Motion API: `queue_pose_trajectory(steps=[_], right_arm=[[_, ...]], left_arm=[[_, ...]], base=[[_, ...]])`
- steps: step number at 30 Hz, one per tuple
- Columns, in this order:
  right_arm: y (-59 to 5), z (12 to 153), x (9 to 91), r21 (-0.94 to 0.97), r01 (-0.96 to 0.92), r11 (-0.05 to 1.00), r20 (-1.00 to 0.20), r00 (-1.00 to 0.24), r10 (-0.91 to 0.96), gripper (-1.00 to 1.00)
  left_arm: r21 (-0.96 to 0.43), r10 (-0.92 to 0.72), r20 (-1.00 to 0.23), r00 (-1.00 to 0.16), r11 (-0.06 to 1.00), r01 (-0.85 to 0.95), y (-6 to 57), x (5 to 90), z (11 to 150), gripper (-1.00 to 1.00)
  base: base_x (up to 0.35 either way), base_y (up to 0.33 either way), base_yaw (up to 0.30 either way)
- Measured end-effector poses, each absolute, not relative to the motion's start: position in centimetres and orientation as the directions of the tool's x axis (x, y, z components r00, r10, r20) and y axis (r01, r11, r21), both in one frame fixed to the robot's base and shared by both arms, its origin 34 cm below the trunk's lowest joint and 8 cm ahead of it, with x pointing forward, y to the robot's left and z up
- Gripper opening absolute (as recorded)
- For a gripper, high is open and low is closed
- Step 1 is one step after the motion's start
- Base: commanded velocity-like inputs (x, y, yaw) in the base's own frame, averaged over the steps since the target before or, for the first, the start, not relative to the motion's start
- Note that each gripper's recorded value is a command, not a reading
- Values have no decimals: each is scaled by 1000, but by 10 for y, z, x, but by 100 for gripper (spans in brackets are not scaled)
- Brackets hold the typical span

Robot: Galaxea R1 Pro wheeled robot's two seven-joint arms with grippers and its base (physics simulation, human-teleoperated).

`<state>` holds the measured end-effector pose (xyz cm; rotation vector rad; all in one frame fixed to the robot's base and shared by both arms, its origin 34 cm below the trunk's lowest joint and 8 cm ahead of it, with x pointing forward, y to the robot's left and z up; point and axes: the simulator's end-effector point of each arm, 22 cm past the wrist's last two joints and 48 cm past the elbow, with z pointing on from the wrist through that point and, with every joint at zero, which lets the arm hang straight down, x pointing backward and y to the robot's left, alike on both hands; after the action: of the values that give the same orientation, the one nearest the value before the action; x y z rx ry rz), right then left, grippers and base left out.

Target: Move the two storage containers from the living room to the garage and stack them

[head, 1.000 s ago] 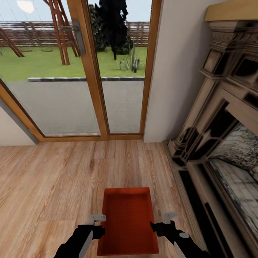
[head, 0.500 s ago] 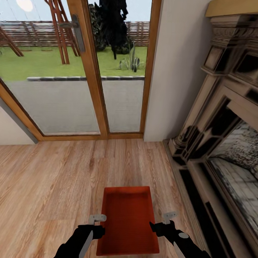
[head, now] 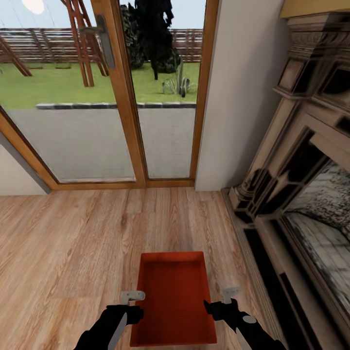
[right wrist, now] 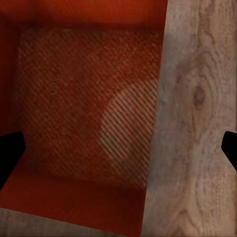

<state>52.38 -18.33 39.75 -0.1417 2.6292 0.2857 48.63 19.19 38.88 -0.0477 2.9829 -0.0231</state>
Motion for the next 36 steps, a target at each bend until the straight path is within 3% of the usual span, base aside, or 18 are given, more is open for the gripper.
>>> queue_pose_trajectory(steps=[36], right_arm=[[-205,368,523,96,-102,990,-482,-875,-43,100]], left_arm=[[-21,-33,-156,-987,999,-30,189,482,362,100]], base=[[0,0,0]])
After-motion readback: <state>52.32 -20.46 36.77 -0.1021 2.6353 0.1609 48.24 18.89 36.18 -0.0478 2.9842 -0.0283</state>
